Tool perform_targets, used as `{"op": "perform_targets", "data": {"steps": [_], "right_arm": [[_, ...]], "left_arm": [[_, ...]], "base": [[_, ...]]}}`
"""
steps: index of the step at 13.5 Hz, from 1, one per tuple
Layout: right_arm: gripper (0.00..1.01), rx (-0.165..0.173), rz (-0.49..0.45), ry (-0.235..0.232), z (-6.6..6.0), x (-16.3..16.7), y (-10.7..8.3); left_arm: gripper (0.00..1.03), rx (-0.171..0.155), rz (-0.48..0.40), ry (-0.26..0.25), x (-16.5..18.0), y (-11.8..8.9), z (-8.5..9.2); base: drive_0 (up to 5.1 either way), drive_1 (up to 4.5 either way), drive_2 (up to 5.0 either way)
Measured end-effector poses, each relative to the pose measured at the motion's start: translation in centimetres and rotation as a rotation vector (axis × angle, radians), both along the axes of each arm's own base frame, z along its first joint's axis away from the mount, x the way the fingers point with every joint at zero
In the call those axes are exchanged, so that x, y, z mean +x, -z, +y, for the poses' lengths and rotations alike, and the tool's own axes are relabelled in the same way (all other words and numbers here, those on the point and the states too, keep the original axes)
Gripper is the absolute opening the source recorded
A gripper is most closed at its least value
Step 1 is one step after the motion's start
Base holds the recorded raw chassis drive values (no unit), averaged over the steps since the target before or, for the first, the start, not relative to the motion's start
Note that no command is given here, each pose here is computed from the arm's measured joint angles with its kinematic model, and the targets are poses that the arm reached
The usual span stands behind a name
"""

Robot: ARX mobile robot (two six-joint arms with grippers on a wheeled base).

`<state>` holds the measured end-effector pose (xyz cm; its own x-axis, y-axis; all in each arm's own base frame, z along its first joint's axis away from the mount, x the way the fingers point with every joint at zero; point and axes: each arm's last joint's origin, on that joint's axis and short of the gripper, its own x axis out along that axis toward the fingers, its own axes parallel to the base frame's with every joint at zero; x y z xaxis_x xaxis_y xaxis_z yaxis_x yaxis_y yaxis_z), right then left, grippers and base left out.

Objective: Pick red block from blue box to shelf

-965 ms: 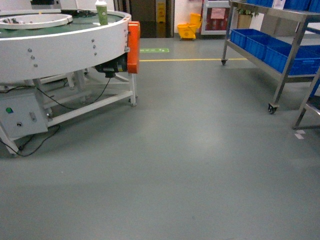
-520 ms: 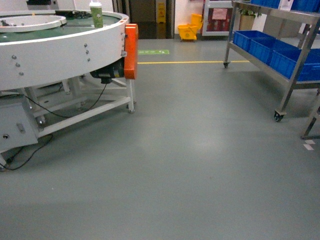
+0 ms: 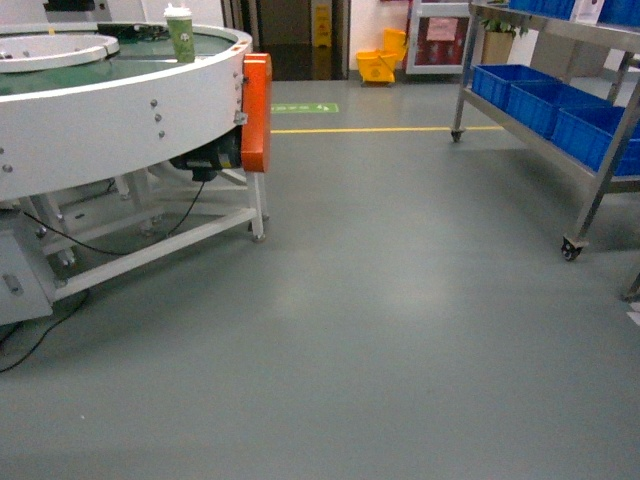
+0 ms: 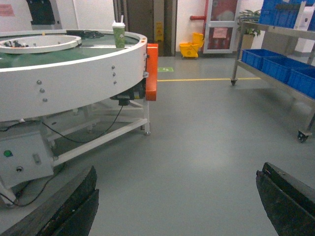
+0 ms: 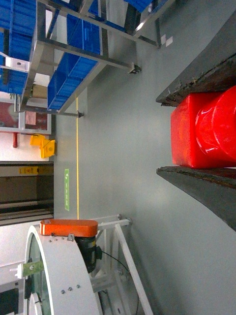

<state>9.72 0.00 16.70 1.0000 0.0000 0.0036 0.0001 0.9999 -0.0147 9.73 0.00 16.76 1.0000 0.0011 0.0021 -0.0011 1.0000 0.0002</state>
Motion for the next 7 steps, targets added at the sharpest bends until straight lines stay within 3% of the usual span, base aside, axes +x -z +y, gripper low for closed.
{"op": "perform_targets", "data": {"steps": [7], "right_arm": [[0.29, 0.000, -0.002, 0.000, 0.00, 0.00, -0.01]], "left_arm": [[0.98, 0.000, 0.000, 0.001, 0.00, 0.00, 0.00]], "base": [[0.0, 4.27, -4.2]]}}
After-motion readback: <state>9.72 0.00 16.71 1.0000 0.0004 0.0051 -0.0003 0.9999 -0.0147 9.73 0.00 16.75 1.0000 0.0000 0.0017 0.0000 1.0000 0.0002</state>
